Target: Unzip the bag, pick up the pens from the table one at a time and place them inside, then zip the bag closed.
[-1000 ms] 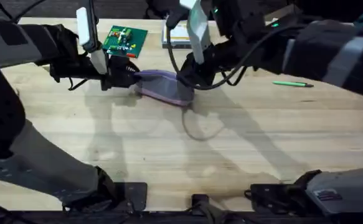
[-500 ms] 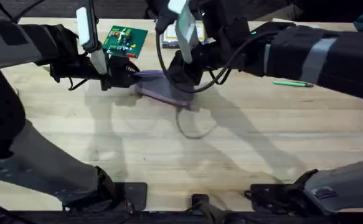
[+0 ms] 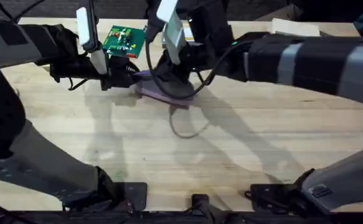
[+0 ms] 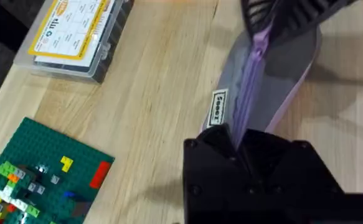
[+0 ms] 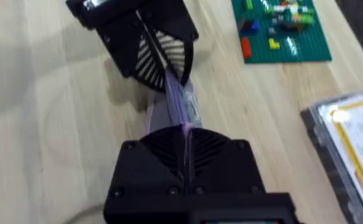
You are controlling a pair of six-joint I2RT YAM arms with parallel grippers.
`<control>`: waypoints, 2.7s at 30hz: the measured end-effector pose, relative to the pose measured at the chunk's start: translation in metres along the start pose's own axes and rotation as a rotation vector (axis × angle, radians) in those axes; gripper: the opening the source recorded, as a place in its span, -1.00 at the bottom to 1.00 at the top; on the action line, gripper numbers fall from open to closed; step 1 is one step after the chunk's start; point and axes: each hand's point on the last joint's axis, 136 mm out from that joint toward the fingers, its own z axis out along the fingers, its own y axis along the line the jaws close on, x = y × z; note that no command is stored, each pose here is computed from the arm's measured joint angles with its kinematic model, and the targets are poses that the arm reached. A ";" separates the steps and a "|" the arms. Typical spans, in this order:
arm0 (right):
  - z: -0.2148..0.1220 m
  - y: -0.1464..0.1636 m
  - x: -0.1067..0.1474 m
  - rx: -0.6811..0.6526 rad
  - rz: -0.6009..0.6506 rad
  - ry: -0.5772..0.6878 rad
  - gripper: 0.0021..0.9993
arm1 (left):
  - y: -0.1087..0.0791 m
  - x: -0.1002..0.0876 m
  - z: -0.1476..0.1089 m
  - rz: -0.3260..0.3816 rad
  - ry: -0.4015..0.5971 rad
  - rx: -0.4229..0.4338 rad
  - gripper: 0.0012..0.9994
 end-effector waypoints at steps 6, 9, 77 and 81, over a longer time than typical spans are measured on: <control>0.024 0.006 -0.012 -0.006 -0.027 -0.066 -0.94 | 0.000 0.000 0.000 -0.001 0.000 0.000 -0.92; 0.034 0.008 -0.015 -0.012 -0.027 -0.078 -0.94 | 0.000 0.001 0.000 -0.001 0.006 0.000 -0.92; -0.070 0.009 -0.029 0.058 0.081 0.137 -0.94 | 0.014 -0.019 -0.052 0.017 -0.005 -0.140 0.99; -0.053 0.006 -0.020 0.050 0.078 0.152 -0.94 | 0.014 -0.020 -0.052 0.017 -0.007 -0.140 0.99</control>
